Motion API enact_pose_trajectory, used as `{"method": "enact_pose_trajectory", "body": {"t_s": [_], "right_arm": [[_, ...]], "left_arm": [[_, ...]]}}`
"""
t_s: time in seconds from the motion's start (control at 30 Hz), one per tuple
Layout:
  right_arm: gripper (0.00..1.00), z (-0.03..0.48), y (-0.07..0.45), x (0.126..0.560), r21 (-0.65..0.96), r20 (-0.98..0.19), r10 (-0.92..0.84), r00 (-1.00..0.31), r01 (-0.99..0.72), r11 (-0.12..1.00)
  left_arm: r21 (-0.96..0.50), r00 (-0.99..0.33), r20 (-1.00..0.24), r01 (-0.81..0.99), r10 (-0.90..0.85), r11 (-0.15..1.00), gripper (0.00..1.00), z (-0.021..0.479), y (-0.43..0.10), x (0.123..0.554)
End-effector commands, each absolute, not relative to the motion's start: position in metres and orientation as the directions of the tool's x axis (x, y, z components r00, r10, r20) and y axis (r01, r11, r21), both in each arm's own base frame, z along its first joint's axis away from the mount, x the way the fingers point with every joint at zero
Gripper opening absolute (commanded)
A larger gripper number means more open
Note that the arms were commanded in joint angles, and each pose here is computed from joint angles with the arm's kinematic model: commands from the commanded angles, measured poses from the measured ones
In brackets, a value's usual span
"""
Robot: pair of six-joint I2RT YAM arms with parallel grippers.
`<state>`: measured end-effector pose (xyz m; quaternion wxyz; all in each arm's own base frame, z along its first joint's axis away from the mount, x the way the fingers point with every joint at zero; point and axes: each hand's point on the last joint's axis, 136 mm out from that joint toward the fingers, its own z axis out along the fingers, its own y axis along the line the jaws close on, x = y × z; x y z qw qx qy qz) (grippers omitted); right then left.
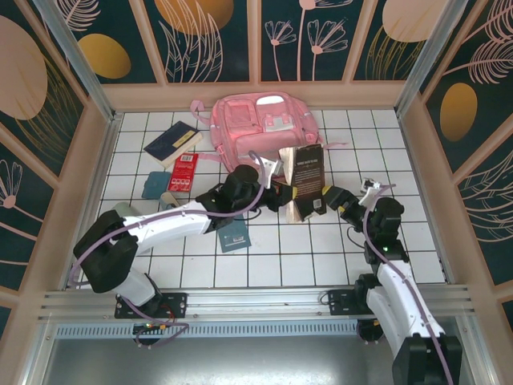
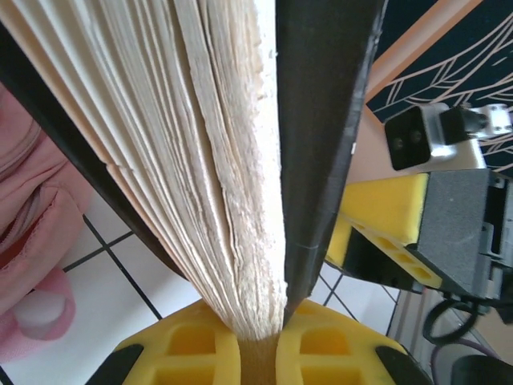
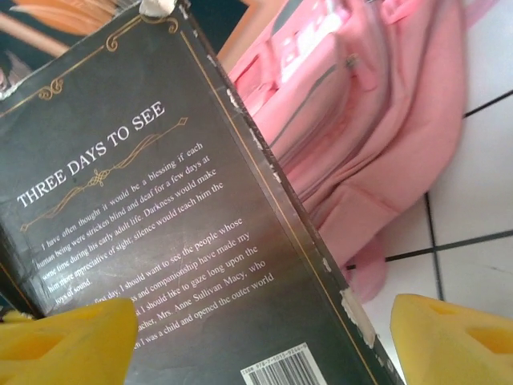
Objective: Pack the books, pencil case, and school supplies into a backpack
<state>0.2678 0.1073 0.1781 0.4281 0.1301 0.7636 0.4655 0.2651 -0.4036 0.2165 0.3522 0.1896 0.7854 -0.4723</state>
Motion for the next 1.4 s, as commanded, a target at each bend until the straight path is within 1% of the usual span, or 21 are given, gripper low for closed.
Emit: {"method": "enact_pose_trajectory", "body": {"t_s": [0.0, 0.13, 0.23, 0.47, 0.6, 0.67, 0.7, 0.8, 0.83, 0.87, 0.93, 0.97, 1.0, 1.07, 1.1, 1.13, 1.17, 1.2, 1.23, 1.27, 1.37], "right_arm": [[0.82, 0.196, 0.126, 0.264, 0.803, -0.589, 0.526, -0.614, -0.372, 0.465], [0.81, 0.200, 0.134, 0.265, 0.816, -0.576, 0.510, -0.639, -0.414, 0.404], [0.79, 0.196, 0.137, 0.268, 0.824, -0.564, 0.500, -0.657, -0.410, 0.390], [0.76, 0.196, 0.145, 0.268, 0.841, -0.541, 0.480, -0.691, -0.427, 0.333], [0.69, 0.207, 0.156, 0.263, 0.839, -0.544, 0.456, -0.704, -0.468, 0.279], [0.63, 0.214, 0.161, 0.260, 0.833, -0.552, 0.443, -0.706, -0.492, 0.254], [0.57, 0.219, 0.165, 0.258, 0.828, -0.559, 0.435, -0.706, -0.508, 0.239], [0.43, 0.227, 0.171, 0.255, 0.819, -0.570, 0.419, -0.706, -0.529, 0.223], [0.35, 0.227, 0.171, 0.255, 0.820, -0.569, 0.419, -0.707, -0.527, 0.224], [0.25, 0.228, 0.171, 0.255, 0.820, -0.569, 0.420, -0.707, -0.526, 0.225], [0.10, 0.227, 0.169, 0.255, 0.822, -0.567, 0.428, -0.703, -0.519, 0.236], [0.03, 0.226, 0.168, 0.255, 0.821, -0.568, 0.431, -0.701, -0.516, 0.244], [0.00, 0.227, 0.167, 0.256, 0.820, -0.570, 0.439, -0.694, -0.513, 0.255], [0.00, 0.226, 0.162, 0.257, 0.817, -0.575, 0.457, -0.678, -0.504, 0.281], [0.00, 0.227, 0.159, 0.259, 0.816, -0.577, 0.470, -0.668, -0.496, 0.297], [0.00, 0.225, 0.155, 0.260, 0.818, -0.574, 0.486, -0.659, -0.481, 0.315], [0.00, 0.224, 0.150, 0.262, 0.820, -0.573, 0.505, -0.646, -0.466, 0.333], [0.00, 0.224, 0.145, 0.264, 0.821, -0.571, 0.523, -0.633, -0.452, 0.348], [0.00, 0.222, 0.137, 0.266, 0.826, -0.564, 0.546, -0.620, -0.431, 0.363], [0.00, 0.221, 0.129, 0.267, 0.829, -0.559, 0.569, -0.603, -0.415, 0.375], [0.00, 0.216, 0.108, 0.267, 0.844, -0.536, 0.625, -0.567, -0.370, 0.389]], "left_arm": [[-0.629, -0.646, -0.760, 0.703, -0.075, 0.332, 0.00, 0.256, -0.397, 0.258], [-0.664, -0.665, -0.740, 0.695, -0.104, 0.276, 0.00, 0.264, -0.389, 0.263], [-0.693, -0.684, -0.719, 0.692, -0.123, 0.203, 0.00, 0.274, -0.384, 0.263], [-0.715, -0.701, -0.700, 0.690, -0.139, 0.118, 0.00, 0.288, -0.378, 0.266], [-0.736, -0.725, -0.675, 0.675, -0.139, 0.049, 0.00, 0.292, -0.380, 0.266], [-0.748, -0.739, -0.661, 0.663, -0.130, 0.035, 0.00, 0.289, -0.383, 0.267], [-0.754, -0.746, -0.654, 0.656, -0.127, 0.027, 0.00, 0.287, -0.384, 0.267], [-0.764, -0.757, -0.642, 0.645, -0.123, 0.024, 0.00, 0.281, -0.387, 0.270], [-0.766, -0.758, -0.640, 0.643, -0.124, 0.026, 0.00, 0.280, -0.387, 0.271], [-0.768, -0.760, -0.638, 0.640, -0.125, 0.031, 0.00, 0.279, -0.388, 0.272], [-0.767, -0.758, -0.640, 0.641, -0.126, 0.045, 0.00, 0.277, -0.387, 0.275], [-0.767, -0.758, -0.641, 0.639, -0.125, 0.060, 0.04, 0.274, -0.387, 0.277], [-0.767, -0.757, -0.642, 0.637, -0.125, 0.080, 0.13, 0.272, -0.386, 0.281], [-0.763, -0.754, -0.646, 0.633, -0.121, 0.129, 0.44, 0.266, -0.384, 0.289], [-0.762, -0.754, -0.646, 0.627, -0.117, 0.164, 0.53, 0.260, -0.383, 0.293], [-0.753, -0.749, -0.653, 0.625, -0.114, 0.207, 0.59, 0.255, -0.380, 0.299], [-0.747, -0.753, -0.650, 0.609, -0.100, 0.265, 0.62, 0.242, -0.376, 0.302], [-0.722, -0.732, -0.674, 0.622, -0.103, 0.304, 0.63, 0.247, -0.375, 0.309], [-0.695, -0.718, -0.689, 0.618, -0.098, 0.366, 0.68, 0.242, -0.371, 0.315], [-0.672, -0.709, -0.699, 0.609, -0.092, 0.421, 0.70, 0.235, -0.367, 0.320], [-0.585, -0.676, -0.734, 0.586, -0.059, 0.561, 0.70, 0.219, -0.352, 0.335]]}}
